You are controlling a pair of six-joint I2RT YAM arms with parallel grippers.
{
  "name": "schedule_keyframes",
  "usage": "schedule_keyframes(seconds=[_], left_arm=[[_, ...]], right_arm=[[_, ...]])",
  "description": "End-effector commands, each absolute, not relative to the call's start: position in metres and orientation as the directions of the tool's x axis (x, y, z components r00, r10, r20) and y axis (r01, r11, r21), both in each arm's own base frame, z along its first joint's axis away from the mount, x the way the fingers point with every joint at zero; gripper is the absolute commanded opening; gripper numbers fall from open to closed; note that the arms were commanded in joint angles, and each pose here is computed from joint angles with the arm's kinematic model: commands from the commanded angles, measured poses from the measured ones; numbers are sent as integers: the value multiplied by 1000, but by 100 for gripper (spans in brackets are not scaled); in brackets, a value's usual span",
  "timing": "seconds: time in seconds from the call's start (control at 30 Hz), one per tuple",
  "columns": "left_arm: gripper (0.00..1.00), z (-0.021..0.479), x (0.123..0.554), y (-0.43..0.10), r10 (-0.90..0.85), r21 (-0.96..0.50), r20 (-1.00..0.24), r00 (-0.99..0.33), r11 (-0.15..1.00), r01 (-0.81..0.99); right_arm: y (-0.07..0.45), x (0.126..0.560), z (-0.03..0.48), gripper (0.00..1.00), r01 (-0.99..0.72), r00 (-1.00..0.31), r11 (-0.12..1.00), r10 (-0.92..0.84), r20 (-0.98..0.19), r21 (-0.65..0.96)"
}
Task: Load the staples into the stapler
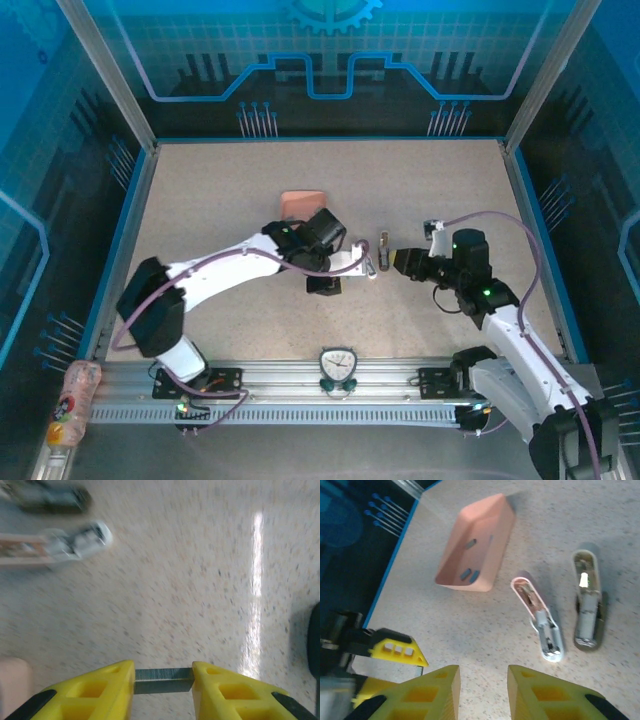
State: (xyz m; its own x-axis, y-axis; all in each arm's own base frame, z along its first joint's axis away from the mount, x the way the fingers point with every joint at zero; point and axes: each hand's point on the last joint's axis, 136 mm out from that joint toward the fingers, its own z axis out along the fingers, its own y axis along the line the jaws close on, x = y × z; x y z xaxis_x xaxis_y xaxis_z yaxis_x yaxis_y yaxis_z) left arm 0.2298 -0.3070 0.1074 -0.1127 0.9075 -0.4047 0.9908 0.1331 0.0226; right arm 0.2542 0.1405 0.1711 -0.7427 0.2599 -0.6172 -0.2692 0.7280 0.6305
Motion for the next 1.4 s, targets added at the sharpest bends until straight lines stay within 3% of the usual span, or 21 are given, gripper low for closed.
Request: schedule_keyframes(seconds=[0.0, 0.47, 0.9, 1.17, 1.37], left_arm=[[35, 89, 214, -290, 944, -66, -235, -232, 223, 973], [37, 34, 217, -323, 978, -28, -98, -187, 185, 982], [44, 55, 218, -329, 947, -28, -204, -247, 247, 969], [52, 67, 210, -294, 773, -110, -58, -631, 624, 774], [52, 59, 191, -275, 673, -119, 11, -739, 735, 667]], right_arm=[[125, 251, 169, 31, -216, -739, 764, 279, -614, 608], [113, 241, 169, 31, -180, -735, 774, 304, -606, 607], [120, 237, 163, 30, -172, -779, 750, 293, -554, 638], [126, 238, 160, 30, -177, -792, 734, 289, -538, 655], [127, 238, 160, 30, -184, -791, 733, 286, -541, 655]])
